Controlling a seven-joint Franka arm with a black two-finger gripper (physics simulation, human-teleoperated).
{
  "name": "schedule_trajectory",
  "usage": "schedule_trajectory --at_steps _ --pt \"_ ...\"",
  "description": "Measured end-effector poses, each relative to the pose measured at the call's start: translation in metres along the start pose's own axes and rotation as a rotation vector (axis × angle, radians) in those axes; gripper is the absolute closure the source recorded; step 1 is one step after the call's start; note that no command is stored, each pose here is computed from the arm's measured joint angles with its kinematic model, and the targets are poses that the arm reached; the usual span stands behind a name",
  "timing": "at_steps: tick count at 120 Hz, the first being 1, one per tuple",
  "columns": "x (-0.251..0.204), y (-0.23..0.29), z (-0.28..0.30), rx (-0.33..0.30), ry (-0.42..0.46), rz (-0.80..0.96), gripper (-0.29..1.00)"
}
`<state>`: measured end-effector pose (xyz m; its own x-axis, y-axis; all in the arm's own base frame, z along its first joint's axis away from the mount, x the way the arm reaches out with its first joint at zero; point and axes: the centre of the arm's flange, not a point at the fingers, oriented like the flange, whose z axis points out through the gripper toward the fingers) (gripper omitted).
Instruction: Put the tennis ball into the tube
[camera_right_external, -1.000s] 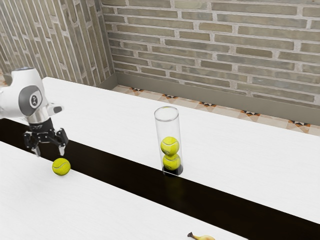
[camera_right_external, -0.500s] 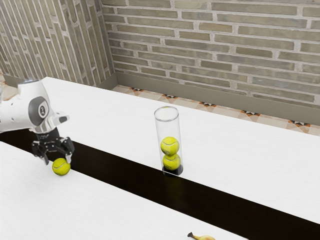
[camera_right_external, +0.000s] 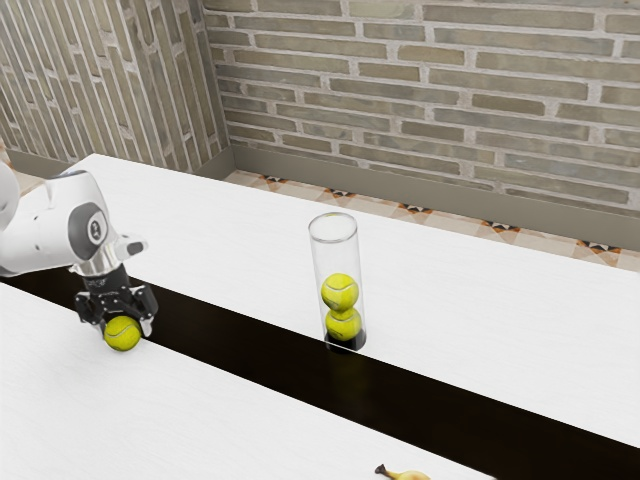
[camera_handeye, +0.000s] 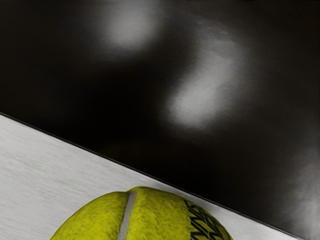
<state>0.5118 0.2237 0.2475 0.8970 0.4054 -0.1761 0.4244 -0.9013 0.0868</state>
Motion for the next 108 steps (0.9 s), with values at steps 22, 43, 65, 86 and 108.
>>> schedule_trajectory --at_steps 22,43,65,86,108 --pt "0.001 0.001 -0.001 -0.001 0.007 0.011 0.2" --pt "0.001 0.001 -0.002 0.0 0.01 0.018 0.27" --pt "-0.001 0.014 -0.019 -0.004 0.038 0.043 0.33" --pt "-0.006 0.065 -0.1 -0.013 0.152 0.126 0.4" --pt "0.002 0.15 -0.201 0.045 0.245 0.259 0.42"
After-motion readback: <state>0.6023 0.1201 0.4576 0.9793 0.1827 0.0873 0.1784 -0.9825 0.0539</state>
